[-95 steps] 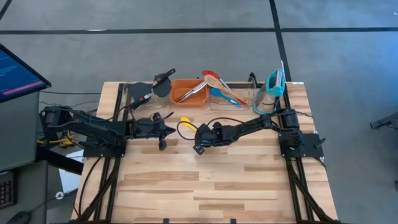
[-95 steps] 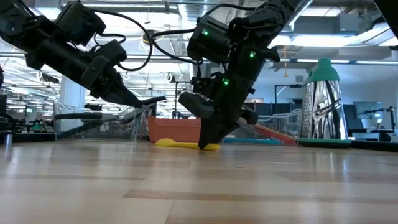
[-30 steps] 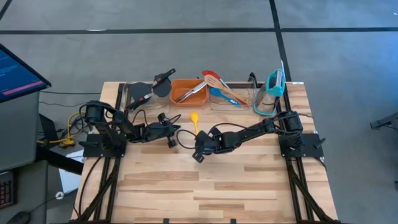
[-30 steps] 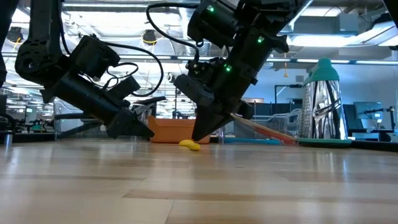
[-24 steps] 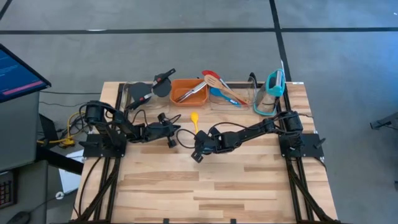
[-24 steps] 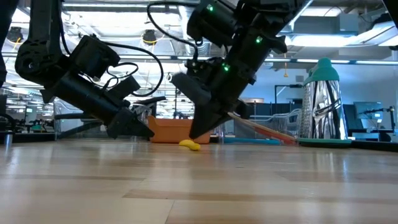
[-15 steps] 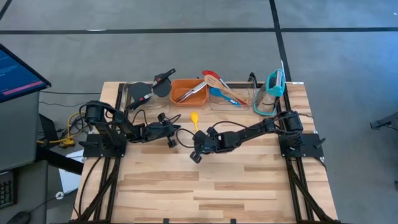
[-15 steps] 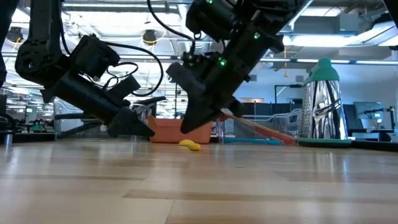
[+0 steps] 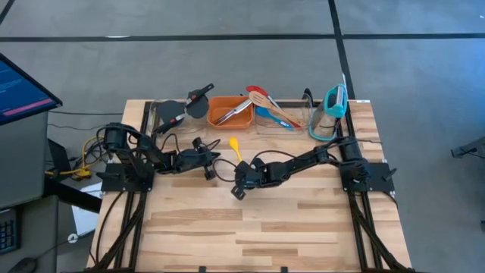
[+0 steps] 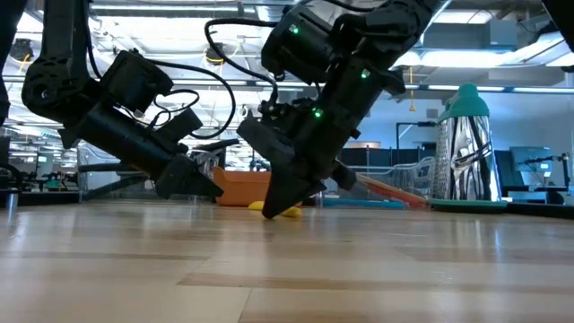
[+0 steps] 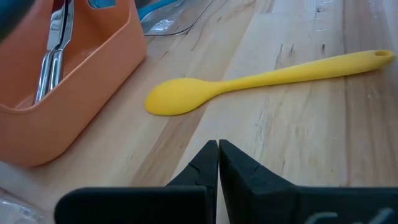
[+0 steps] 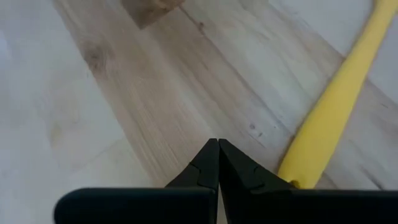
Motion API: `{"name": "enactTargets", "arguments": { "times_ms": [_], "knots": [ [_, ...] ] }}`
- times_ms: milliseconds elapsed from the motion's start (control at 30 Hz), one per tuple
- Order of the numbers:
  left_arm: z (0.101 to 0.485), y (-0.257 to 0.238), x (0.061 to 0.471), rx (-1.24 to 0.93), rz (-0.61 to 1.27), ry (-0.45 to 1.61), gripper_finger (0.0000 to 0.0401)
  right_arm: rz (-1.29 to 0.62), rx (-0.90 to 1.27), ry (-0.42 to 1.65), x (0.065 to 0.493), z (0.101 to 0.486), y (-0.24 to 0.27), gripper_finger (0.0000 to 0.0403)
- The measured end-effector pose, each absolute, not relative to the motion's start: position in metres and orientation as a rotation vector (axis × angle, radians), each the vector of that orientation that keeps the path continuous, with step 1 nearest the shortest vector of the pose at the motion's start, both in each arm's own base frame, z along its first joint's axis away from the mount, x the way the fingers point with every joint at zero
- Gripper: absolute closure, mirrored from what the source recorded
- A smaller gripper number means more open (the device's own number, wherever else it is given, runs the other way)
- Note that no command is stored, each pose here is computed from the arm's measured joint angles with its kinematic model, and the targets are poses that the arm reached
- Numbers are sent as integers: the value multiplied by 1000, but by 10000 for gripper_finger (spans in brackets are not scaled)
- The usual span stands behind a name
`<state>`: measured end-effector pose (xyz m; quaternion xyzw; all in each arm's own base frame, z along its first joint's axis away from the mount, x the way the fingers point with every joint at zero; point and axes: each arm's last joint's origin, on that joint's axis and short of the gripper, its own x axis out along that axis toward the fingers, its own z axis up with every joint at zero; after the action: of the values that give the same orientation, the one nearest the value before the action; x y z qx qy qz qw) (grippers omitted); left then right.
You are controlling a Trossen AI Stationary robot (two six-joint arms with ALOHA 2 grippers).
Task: Pick & Place Kitchen Items
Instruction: Put the yellow serving spoon into the right transparent bin
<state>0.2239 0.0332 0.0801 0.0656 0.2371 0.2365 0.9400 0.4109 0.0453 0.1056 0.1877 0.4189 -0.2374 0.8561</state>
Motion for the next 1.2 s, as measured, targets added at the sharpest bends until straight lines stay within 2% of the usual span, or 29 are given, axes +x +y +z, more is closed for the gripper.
{"name": "enactTargets", "arguments": {
  "times_ms": [667,1200],
  "knots": [
    [80,33,224,134,483,484,398,-791,219,939,394,102,17,403],
    [80,33,224,134,482,487,398,-718,155,1017,390,112,6,403]
  ]
}}
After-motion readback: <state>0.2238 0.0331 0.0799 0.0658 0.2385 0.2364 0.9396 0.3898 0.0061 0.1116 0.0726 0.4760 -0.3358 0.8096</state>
